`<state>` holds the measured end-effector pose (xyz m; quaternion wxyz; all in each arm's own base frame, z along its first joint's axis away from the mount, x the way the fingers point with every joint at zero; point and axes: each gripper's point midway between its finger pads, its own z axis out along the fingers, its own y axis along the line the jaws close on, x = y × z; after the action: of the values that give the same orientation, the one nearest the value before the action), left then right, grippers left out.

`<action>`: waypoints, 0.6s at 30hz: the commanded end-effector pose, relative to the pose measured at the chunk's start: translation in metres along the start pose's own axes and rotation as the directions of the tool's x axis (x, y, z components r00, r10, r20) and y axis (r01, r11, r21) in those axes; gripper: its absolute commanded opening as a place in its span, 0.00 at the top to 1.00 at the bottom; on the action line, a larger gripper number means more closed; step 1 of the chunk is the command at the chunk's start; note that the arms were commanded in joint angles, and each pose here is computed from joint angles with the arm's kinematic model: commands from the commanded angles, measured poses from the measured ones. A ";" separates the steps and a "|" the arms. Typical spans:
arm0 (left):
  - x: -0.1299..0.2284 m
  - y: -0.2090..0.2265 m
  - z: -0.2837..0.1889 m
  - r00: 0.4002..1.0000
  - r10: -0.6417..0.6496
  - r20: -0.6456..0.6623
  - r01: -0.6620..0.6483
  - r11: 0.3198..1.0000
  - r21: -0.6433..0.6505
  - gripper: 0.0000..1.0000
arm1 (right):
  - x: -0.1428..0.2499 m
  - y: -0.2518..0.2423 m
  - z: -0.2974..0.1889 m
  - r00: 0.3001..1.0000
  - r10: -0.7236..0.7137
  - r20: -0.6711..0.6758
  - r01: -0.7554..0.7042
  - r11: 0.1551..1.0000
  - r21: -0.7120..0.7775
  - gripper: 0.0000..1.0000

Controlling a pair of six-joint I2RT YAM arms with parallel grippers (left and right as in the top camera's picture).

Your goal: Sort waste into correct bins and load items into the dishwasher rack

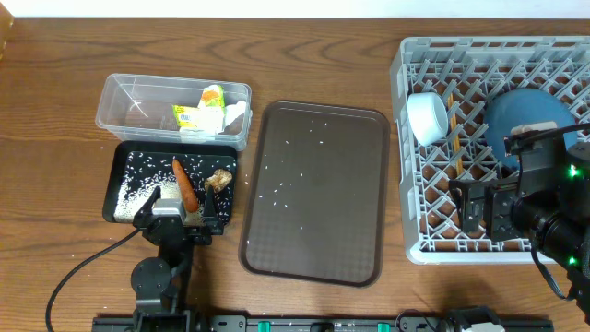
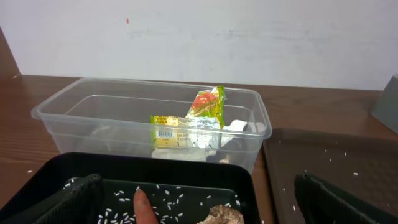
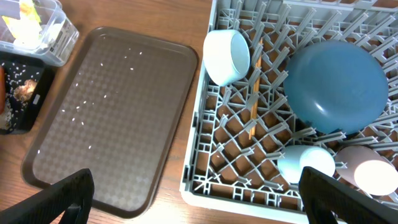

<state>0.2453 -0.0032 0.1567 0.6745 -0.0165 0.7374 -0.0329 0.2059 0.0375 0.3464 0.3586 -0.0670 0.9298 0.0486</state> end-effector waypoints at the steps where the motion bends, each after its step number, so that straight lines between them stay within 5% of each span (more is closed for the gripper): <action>1: 0.008 -0.001 0.001 1.000 -0.004 -0.019 0.004 1.000 0.008 0.02 | -0.001 -0.003 -0.002 1.000 0.015 0.007 -0.015 1.000 0.014 0.01; 18: 0.018 -0.001 0.001 0.998 -0.006 -0.060 0.006 1.000 0.005 0.02 | -0.001 -0.003 -0.002 1.000 0.015 0.007 -0.015 1.000 0.014 0.01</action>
<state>0.2450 -0.0030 0.1538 0.6700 -0.0171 0.7415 -0.0324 0.2059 0.0375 0.3464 0.3586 -0.0668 0.9298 0.0487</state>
